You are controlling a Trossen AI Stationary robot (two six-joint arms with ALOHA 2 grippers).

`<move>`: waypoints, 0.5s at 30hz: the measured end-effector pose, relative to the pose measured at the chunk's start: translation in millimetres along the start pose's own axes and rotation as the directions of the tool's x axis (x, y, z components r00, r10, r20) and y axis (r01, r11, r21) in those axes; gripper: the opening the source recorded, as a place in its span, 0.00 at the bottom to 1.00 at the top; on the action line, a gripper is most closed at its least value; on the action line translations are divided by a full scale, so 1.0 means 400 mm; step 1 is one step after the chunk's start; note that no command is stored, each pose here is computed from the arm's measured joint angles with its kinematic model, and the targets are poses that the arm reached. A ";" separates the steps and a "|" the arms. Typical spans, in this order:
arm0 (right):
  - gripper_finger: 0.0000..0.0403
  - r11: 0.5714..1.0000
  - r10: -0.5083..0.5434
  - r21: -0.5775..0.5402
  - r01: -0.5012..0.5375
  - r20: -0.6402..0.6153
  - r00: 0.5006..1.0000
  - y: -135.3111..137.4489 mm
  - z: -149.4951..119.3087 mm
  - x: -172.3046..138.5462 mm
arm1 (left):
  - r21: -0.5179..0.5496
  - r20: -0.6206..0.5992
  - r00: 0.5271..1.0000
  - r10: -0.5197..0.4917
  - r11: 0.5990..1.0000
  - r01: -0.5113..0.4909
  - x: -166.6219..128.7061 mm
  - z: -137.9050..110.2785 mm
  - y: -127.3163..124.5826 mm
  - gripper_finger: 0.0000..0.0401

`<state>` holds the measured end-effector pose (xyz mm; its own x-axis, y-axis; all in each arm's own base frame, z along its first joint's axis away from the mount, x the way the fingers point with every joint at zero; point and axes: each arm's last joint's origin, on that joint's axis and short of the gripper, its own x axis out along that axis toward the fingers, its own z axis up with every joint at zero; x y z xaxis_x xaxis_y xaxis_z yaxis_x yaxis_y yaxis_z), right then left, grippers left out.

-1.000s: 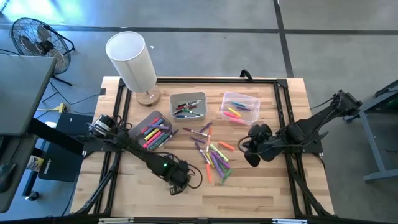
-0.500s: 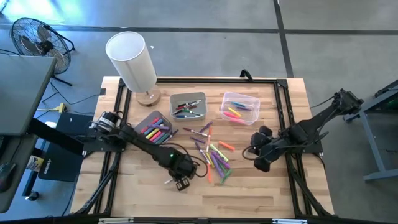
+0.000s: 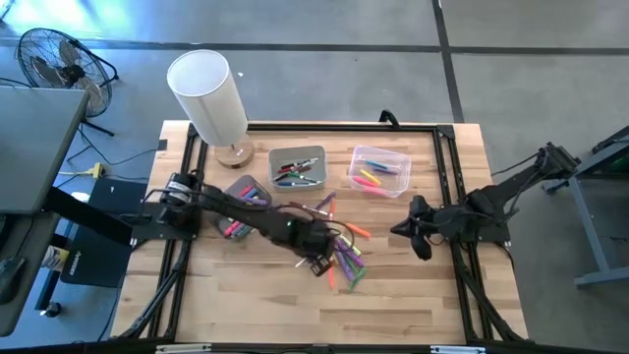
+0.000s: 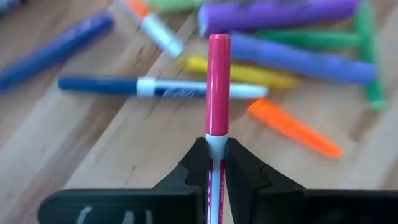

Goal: Pick & Place Markers
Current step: Put the pink marker pen into the white bin

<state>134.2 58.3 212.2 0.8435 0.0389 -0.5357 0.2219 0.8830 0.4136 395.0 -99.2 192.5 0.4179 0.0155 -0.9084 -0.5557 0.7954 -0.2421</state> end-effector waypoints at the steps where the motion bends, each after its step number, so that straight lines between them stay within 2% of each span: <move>1: 0.00 1.000 0.004 0.005 -0.004 0.000 1.000 -0.005 -0.003 0.000 | 0.009 0.007 1.000 -0.007 1.000 0.007 -0.013 0.020 -0.002 0.06; 5: 0.00 1.000 0.023 -0.002 -0.023 -0.010 1.000 -0.012 -0.004 0.002 | 0.078 0.040 0.999 -0.012 0.997 0.009 -0.083 0.107 0.002 0.06; 9: 0.00 1.000 0.014 -0.014 -0.014 0.016 1.000 -0.012 0.001 0.002 | 0.191 0.052 0.999 0.003 0.981 -0.013 -0.145 0.190 0.039 0.06; 12: 0.00 1.000 -0.004 -0.025 0.005 0.028 1.000 -0.016 0.004 0.003 | 0.256 0.032 0.999 -0.007 0.967 -0.001 -0.164 0.250 0.098 0.06; 15: 0.00 1.000 -0.024 0.003 0.024 0.042 0.999 -0.019 0.006 0.004 | 0.286 0.003 0.999 0.035 0.958 -0.035 -0.181 0.296 0.185 0.06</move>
<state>135.1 50.5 210.0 0.8577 -0.0016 -0.5141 0.2430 0.8825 0.4027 408.9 30.2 280.8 0.4003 0.0455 -0.9153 -0.3410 0.9344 -0.1027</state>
